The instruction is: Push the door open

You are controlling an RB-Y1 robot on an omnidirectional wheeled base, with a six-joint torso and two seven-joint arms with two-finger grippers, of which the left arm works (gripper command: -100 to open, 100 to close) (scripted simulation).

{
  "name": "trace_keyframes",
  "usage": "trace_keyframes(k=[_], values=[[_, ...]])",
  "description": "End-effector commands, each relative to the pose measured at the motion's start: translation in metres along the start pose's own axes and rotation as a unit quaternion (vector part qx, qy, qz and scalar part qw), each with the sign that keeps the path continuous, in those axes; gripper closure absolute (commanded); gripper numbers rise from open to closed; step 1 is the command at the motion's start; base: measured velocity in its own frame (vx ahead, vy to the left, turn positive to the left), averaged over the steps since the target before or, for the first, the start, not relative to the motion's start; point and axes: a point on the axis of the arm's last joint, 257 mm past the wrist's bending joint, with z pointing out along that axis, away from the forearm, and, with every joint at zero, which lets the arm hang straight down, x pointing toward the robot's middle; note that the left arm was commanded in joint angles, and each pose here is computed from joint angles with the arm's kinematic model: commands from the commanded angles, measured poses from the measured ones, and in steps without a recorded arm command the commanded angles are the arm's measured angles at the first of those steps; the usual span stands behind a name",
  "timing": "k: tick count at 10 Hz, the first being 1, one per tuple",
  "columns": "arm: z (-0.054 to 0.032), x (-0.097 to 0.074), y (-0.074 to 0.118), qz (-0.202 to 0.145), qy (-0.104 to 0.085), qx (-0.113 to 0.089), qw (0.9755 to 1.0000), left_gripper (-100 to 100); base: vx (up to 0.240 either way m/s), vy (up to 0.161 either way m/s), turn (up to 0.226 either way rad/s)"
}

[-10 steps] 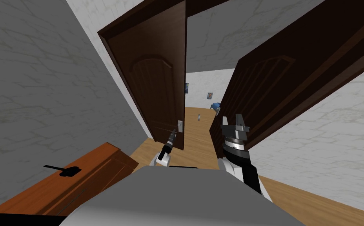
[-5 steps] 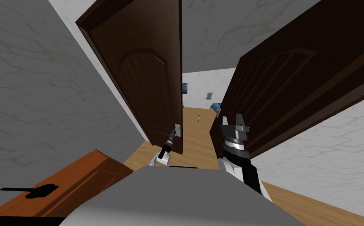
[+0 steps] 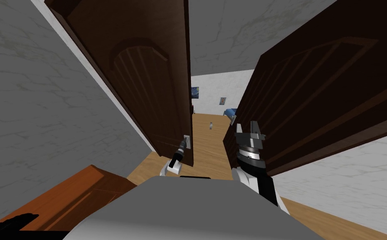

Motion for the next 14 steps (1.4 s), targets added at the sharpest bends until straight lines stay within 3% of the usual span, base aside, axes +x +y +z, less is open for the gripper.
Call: trace_keyframes(k=[1, 5, 14], values=[[-0.0006, 0.0, 0.001, 0.0, 0.0, -0.001, 1.0, 100, -0.03, 0.004, -0.011], [-0.0006, 0.0, 0.001, 0.0, 0.0, -0.001, 1.0, 100, -0.003, 0.001, -0.003], [0.0003, -0.05, 0.001, 0.021, -0.039, -0.002, 0.999, 100, 0.149, -0.08, 0.045]])
